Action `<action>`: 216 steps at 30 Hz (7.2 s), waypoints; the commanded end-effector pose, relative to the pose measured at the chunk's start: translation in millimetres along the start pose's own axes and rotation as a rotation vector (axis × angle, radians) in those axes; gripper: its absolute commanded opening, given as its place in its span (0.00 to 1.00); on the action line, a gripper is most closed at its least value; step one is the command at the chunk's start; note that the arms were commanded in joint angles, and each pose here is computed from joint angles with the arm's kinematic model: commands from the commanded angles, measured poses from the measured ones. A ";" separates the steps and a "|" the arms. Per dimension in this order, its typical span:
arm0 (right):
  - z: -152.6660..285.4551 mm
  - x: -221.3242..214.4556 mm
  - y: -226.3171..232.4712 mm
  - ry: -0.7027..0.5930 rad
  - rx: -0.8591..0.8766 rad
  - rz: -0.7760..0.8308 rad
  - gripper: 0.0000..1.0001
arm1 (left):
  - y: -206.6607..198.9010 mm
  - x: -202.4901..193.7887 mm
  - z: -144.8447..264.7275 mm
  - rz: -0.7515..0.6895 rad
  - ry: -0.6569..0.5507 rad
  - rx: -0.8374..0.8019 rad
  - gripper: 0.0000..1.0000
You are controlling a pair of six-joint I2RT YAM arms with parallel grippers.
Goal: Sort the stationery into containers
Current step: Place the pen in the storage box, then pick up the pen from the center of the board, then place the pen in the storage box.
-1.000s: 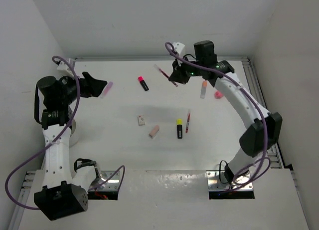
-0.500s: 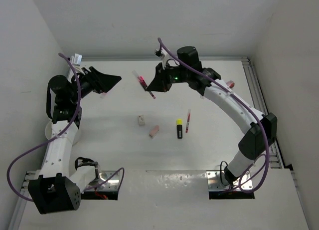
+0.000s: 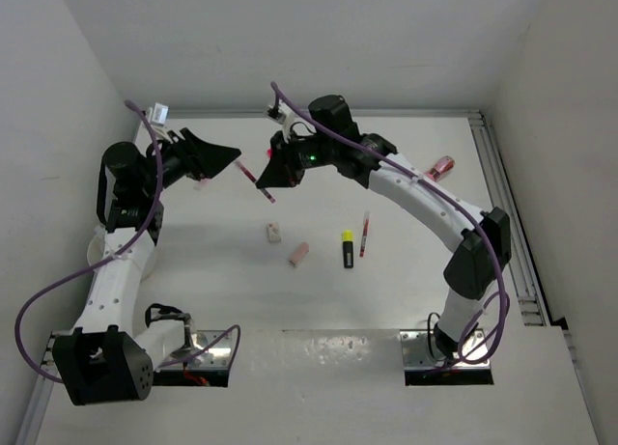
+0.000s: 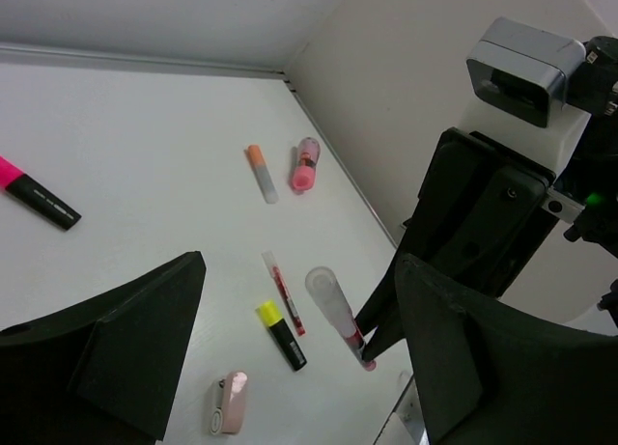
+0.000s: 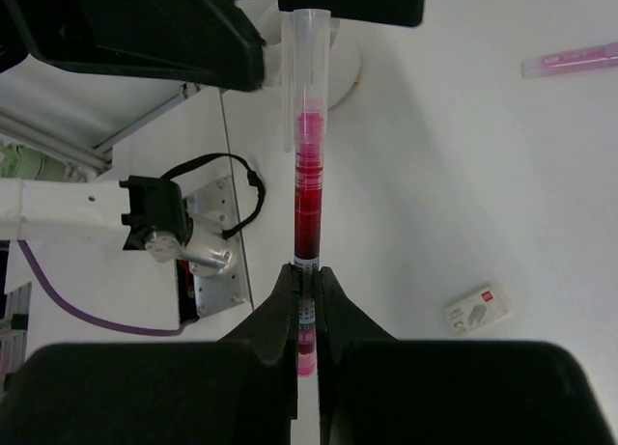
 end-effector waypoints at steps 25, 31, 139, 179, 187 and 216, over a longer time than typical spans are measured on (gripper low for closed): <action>103.5 -81.7 -64.9 0.104 -0.258 -0.166 0.77 | 108.9 104.4 166.8 -0.593 -0.173 1.263 0.00; 123.9 -122.1 -79.8 0.147 -0.318 -0.258 0.77 | 126.7 112.9 217.3 -0.633 -0.228 1.475 0.00; 60.8 11.9 7.1 -0.011 -0.214 0.061 0.00 | -68.2 14.0 10.1 -0.252 0.005 -0.128 0.85; 69.4 5.2 -0.6 0.068 -0.256 0.095 0.74 | 7.2 42.3 30.4 -0.457 0.035 0.406 0.00; 138.2 -63.1 -75.0 0.160 -0.422 -0.062 0.74 | 114.7 127.5 167.7 -0.669 -0.138 1.388 0.00; 162.0 -125.2 -88.5 0.222 -0.465 -0.193 0.71 | 215.1 84.7 246.0 -0.557 -0.150 1.403 0.00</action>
Point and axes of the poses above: each gripper's point midway between its finger pads, its own z axis back along the fingers, its own y axis along the line the jaws close on, x = y × z, the point moved 1 cm from there along z, back along the fingers, and after that the axes turned 8 degrees about z, right-handed, at the moved point
